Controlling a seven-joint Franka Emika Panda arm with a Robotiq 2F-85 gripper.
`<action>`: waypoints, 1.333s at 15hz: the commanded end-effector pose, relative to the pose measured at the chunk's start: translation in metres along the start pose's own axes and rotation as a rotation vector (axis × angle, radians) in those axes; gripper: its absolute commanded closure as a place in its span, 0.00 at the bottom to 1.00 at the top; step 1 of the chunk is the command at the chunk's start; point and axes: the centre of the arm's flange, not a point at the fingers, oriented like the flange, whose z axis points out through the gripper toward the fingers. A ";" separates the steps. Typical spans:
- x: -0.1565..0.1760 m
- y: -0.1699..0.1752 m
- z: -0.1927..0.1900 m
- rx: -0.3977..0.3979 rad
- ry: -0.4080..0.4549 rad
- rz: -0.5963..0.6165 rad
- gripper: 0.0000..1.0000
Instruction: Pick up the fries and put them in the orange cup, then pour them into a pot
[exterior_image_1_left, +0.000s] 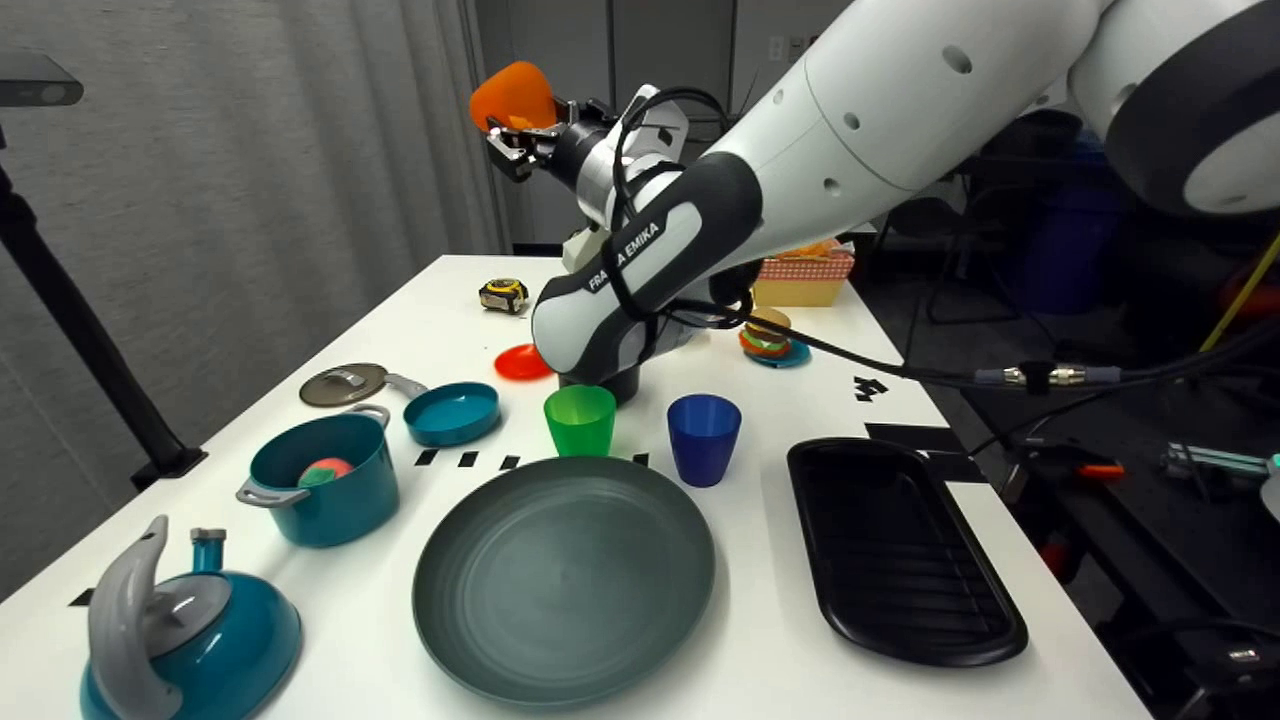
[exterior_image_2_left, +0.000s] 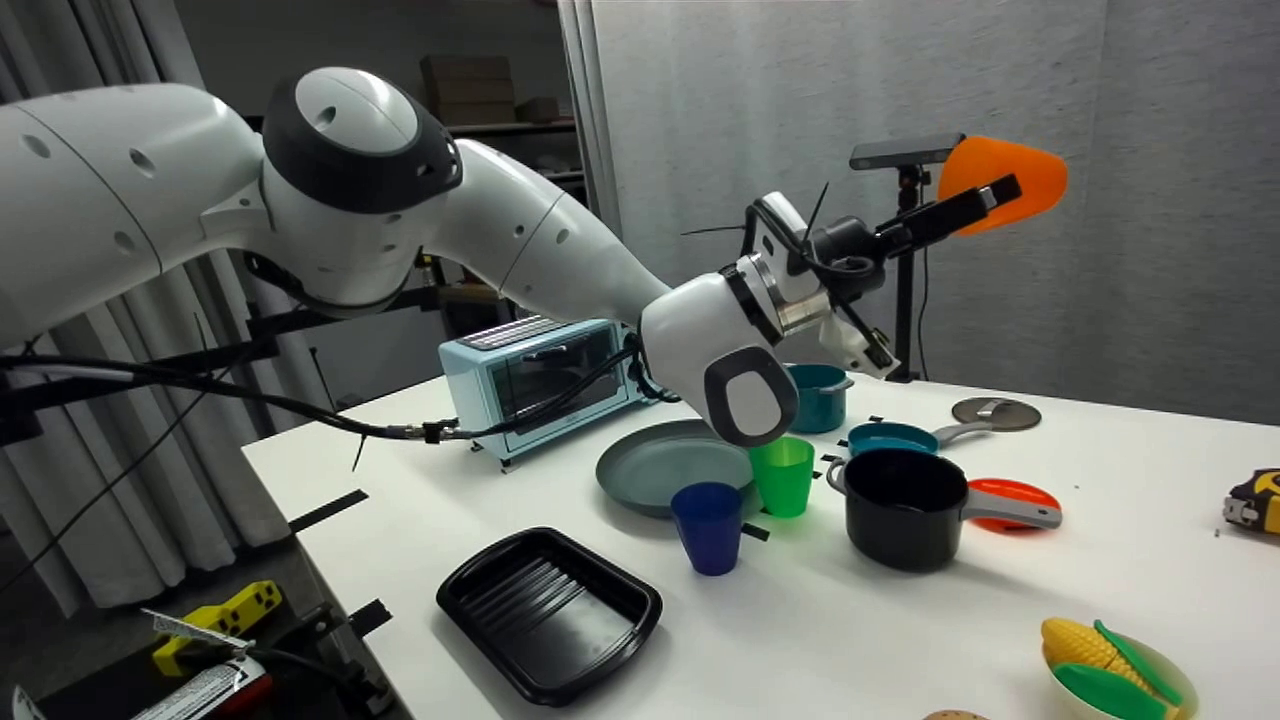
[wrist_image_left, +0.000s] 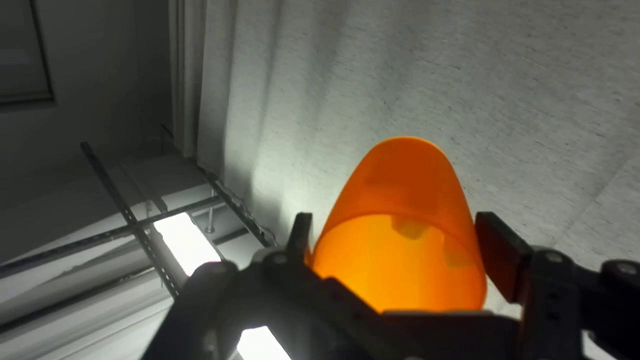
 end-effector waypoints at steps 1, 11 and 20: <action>0.007 -0.002 0.011 -0.043 -0.012 0.031 0.44; 0.033 -0.005 0.021 -0.038 0.168 0.012 0.44; 0.046 -0.009 0.017 -0.089 0.210 0.053 0.44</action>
